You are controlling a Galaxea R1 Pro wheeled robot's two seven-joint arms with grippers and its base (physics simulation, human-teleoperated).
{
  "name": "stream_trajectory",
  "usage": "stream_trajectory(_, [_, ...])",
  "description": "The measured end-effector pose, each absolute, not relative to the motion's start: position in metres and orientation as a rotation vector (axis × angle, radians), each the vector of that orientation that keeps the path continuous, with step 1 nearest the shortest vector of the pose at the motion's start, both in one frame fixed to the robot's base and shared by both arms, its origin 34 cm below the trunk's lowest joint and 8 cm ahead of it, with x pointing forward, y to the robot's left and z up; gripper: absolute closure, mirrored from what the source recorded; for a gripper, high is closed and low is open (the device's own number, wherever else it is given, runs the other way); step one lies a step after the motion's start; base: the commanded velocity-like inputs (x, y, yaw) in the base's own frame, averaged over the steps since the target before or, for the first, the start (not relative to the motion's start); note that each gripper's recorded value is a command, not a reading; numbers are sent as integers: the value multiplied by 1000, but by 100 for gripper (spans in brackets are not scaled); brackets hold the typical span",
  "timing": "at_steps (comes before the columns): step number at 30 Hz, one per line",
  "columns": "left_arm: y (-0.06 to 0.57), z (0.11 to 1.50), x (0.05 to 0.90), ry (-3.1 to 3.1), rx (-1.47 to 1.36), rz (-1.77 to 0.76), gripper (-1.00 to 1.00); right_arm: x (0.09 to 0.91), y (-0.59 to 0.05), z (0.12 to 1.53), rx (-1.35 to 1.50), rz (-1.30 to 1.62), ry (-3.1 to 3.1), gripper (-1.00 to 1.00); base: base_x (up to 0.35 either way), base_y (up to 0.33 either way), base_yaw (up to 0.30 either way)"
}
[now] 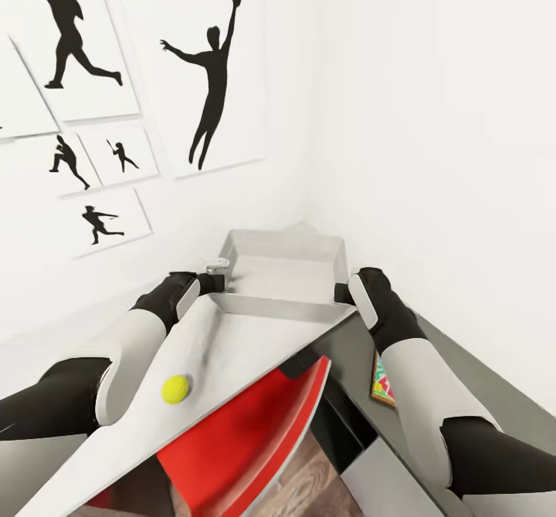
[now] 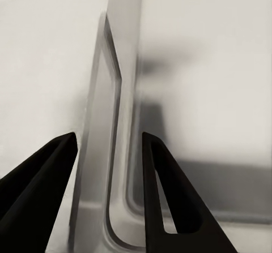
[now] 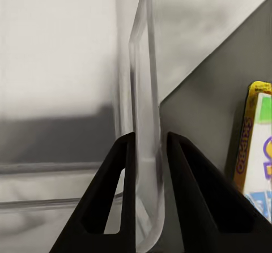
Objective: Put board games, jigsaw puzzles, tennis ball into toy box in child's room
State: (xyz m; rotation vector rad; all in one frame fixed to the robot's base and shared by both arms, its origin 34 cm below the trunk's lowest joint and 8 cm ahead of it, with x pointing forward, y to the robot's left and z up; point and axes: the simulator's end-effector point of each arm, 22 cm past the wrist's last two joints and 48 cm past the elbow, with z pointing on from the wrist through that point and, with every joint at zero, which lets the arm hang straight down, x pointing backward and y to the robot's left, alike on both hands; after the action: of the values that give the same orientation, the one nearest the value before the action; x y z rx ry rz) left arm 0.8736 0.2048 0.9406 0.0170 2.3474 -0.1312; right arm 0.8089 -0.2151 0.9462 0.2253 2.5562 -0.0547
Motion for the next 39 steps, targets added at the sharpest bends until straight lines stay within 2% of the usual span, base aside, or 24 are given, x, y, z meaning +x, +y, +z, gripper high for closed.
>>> stream_trajectory(10, [205,941,873,2347,17,-131,100,809,-215,946,225,-55,2556,100,-109,82,0])
stream_trajectory(20, [205,940,873,2348,17,-131,100,809,-215,946,226,-54,2557,100,-40,217,0])
stream_trajectory(28, [205,942,873,2346,17,-131,100,808,-215,946,227,-52,2556,100,-155,104,-4])
stream_trajectory(39, [205,947,874,2339,18,-131,100,807,-214,949,229,-48,2552,100,-17,28,-65])
